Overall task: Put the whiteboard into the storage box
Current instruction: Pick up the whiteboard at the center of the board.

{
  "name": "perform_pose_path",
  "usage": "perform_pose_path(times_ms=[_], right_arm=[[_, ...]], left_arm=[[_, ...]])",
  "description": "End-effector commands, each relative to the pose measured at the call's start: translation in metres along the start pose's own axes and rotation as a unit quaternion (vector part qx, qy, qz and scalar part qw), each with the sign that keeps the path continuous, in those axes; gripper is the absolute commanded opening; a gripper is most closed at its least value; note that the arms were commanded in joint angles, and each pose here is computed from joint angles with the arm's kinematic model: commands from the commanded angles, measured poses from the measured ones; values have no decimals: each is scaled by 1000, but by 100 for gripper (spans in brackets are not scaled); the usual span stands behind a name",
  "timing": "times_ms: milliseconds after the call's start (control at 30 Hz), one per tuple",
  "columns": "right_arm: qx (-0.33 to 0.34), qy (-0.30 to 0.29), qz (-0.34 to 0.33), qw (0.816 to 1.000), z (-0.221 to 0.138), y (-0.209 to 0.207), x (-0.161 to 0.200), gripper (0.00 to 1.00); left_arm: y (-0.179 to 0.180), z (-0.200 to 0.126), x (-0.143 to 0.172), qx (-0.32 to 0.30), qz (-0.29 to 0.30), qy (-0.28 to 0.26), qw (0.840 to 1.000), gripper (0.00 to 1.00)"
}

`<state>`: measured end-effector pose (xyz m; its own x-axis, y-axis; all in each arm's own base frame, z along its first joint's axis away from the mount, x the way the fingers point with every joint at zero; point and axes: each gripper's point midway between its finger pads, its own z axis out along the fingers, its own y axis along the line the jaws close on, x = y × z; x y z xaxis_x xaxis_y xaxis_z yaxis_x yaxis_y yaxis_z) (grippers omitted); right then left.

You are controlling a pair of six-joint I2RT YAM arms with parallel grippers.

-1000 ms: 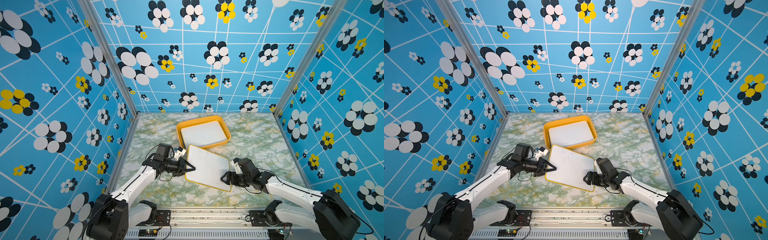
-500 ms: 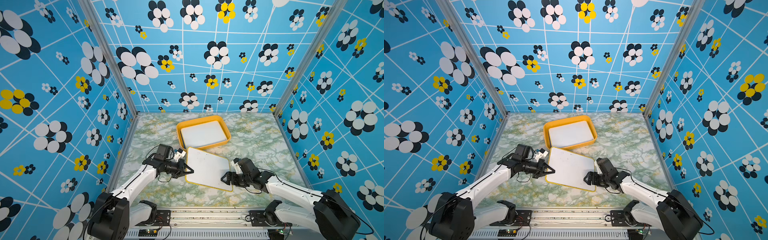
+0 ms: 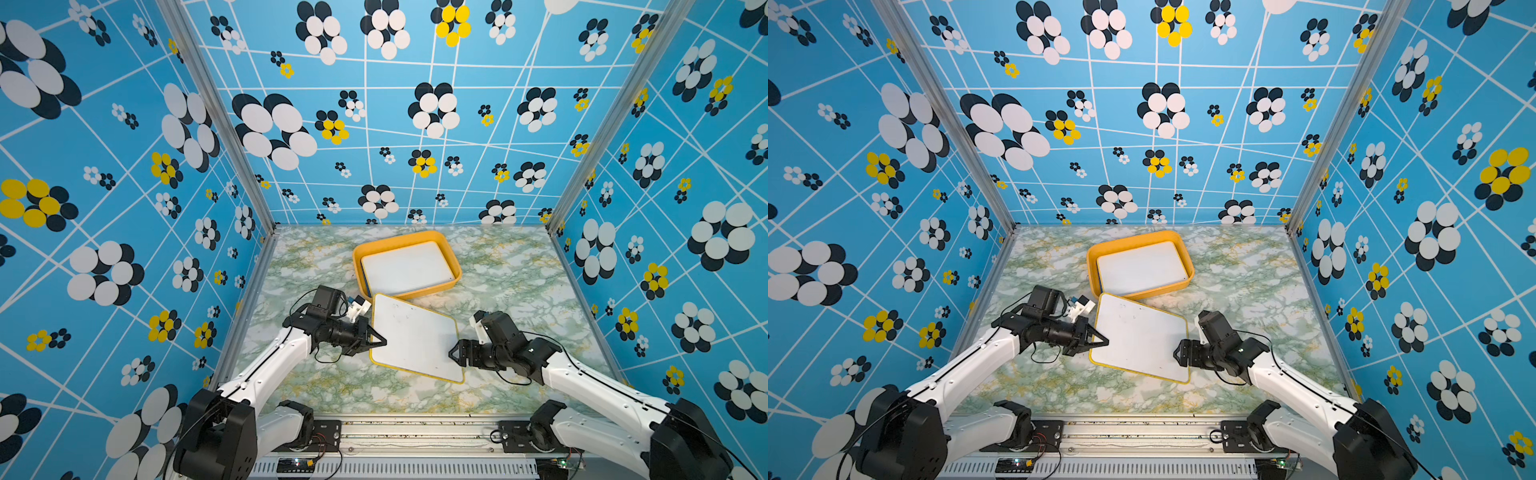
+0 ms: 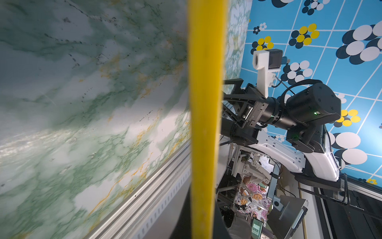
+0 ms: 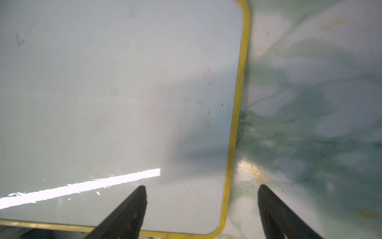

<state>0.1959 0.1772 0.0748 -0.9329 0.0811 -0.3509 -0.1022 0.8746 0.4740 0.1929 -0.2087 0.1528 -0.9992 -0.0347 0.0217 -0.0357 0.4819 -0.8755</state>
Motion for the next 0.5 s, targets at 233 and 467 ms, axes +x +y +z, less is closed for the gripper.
perform_pose_path(times_ms=[233,467], right_arm=[[84,-105,-13,991,-43,-19,-63,89],[103,-135,-18,985,-41,-11,-112,89]], left_arm=[[-40,-28,11,17,49,-24,998,0],[-69,-49,22,24,81,-41,996,0]])
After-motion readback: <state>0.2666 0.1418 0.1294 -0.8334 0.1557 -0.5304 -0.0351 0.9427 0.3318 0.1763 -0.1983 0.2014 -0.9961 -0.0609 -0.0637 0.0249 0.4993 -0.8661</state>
